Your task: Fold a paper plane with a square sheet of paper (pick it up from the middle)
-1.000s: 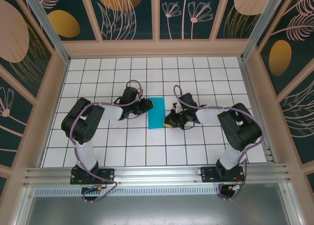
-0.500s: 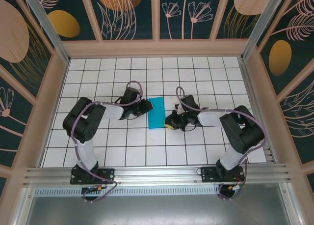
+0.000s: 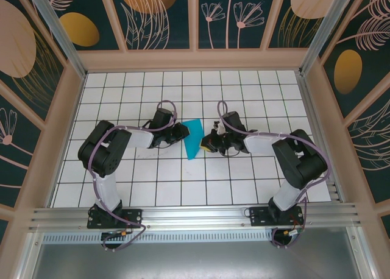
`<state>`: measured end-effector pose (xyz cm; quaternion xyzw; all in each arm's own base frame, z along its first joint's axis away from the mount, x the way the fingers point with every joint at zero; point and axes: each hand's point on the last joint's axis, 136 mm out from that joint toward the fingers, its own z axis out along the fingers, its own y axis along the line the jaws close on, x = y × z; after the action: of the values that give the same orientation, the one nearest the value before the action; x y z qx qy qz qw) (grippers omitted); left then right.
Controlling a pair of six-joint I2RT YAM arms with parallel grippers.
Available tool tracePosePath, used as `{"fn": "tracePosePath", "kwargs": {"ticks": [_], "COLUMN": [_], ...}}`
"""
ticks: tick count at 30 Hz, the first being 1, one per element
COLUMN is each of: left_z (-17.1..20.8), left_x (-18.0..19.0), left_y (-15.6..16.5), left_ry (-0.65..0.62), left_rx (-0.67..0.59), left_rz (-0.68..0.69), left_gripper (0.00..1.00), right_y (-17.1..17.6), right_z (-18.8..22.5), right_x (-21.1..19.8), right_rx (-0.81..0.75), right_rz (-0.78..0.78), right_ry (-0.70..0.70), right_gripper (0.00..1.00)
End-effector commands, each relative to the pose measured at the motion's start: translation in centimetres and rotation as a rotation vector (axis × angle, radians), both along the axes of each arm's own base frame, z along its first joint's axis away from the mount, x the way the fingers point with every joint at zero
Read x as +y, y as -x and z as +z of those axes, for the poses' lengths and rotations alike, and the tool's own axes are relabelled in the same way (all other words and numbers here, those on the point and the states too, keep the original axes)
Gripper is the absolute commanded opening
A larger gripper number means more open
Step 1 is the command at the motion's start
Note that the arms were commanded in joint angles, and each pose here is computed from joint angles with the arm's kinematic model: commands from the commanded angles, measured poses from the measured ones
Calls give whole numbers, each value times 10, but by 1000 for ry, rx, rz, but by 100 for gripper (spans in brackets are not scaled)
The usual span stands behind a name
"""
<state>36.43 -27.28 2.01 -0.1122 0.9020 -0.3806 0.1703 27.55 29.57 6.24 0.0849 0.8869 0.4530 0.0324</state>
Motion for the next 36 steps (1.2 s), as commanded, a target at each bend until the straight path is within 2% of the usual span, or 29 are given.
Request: {"fn": "tracePosePath", "kwargs": {"ticks": [1,6,11,15,26,36], "left_z": [-20,0,33,25,-12,-20], "left_x": [5,-1,1,7,8,9], "left_y": [5,-4,-16,-15,-12,-9], "left_ry": [-74,-54,-43,-69,-120,-139], "left_rx": [35,-15,-130,-130,-27,-3], "left_rz": [-9,-29,-3,8,6,-3], "left_gripper": [20,20,24,24,16,14], "right_y": [-14,-21,-24,-28,-36,-36], "right_z": [9,4,-4,-7,-12,-19], "right_x": [16,24,26,27,34,39], "right_rx": [-39,-50,-46,-51,-61,-68], "right_rz": [7,19,25,27,40,61], "right_ry": [-36,-28,-6,7,-8,0], "right_gripper": [6,6,6,6,7,7]}}
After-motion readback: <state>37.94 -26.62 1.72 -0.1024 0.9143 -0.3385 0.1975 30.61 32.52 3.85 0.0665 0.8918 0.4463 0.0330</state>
